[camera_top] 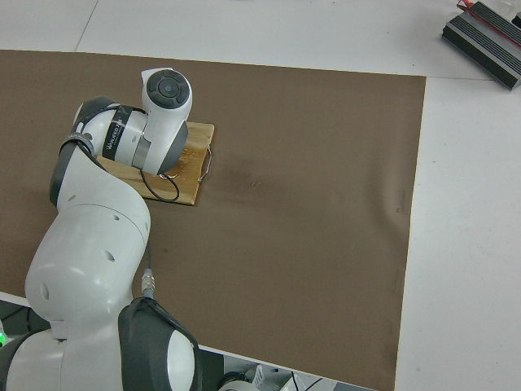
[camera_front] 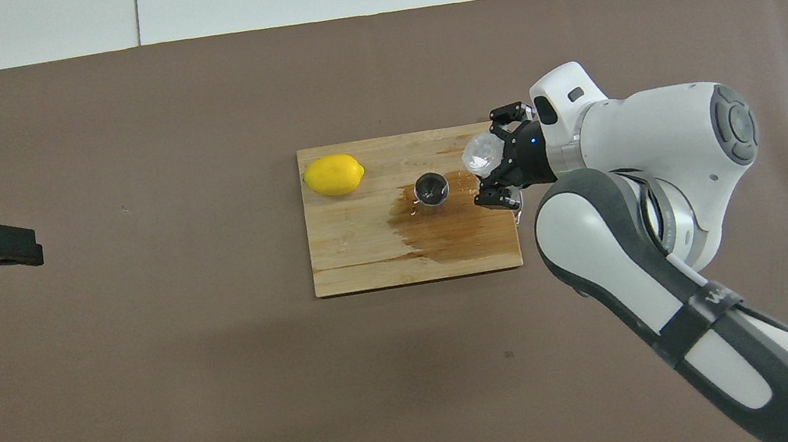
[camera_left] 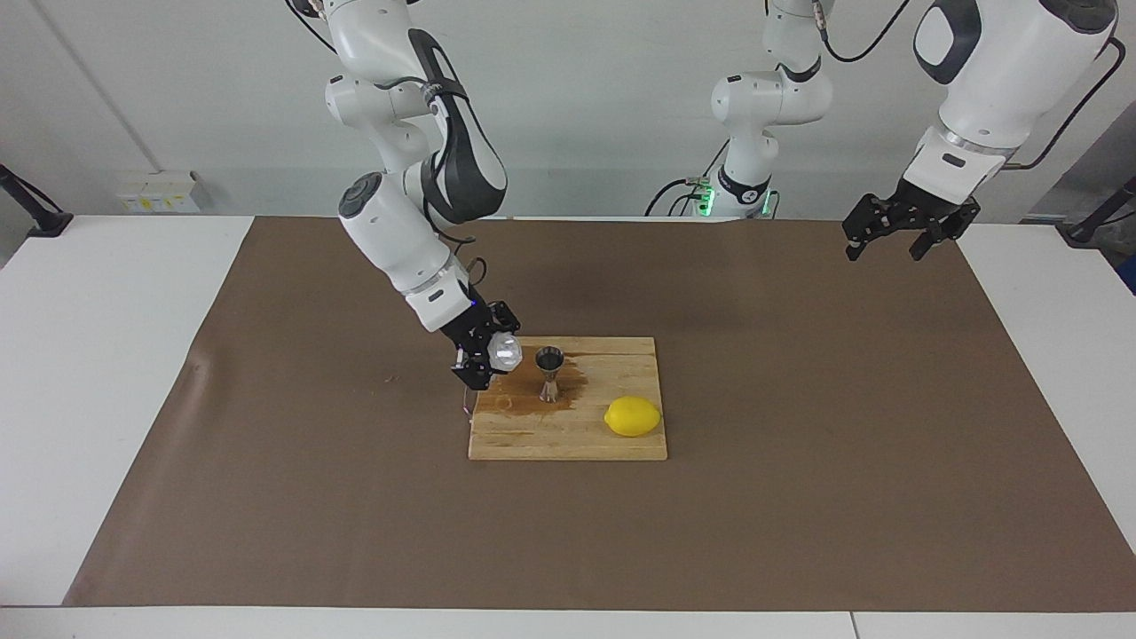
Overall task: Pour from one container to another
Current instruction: 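Turn the white cup upright and lift it away, then carry the white cup back to its starting spot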
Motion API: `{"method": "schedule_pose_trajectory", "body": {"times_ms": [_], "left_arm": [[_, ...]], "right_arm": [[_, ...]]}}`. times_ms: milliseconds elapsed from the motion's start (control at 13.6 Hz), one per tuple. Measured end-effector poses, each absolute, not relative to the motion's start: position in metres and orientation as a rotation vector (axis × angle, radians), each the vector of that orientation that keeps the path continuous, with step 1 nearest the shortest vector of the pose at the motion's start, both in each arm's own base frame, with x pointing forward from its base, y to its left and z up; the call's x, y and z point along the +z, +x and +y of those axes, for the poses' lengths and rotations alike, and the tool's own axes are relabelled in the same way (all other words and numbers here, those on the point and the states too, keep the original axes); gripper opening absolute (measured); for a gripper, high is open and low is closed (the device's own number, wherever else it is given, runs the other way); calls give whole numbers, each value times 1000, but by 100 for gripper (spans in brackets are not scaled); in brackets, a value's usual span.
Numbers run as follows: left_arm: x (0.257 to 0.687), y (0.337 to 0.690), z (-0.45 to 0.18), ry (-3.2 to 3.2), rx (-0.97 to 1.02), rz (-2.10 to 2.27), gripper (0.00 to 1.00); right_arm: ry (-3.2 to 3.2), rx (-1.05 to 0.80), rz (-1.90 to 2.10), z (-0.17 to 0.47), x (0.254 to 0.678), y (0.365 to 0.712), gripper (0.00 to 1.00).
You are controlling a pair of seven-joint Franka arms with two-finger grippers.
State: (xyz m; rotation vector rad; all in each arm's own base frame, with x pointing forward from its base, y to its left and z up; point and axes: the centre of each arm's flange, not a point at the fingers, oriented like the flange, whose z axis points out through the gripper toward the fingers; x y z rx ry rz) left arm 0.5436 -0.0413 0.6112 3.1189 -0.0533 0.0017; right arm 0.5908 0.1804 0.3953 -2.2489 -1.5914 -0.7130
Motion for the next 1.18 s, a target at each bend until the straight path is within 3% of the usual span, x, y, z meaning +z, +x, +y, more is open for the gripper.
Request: {"method": "schedule_pose_trajectory", "body": {"times_ms": [442,810,1178], "left_arm": [[611,544,-41,3119,2,-53,100],[611,544,-41,3119,2,-53,100],[611,544,-41,3119,2,-53,100]], "right_arm": [[-2028,-810,-1587,98,394,594,21],[-1903,-894,-1548,23,373,577,21],[-1847,-955,-1511,-9,354,563,21]]}}
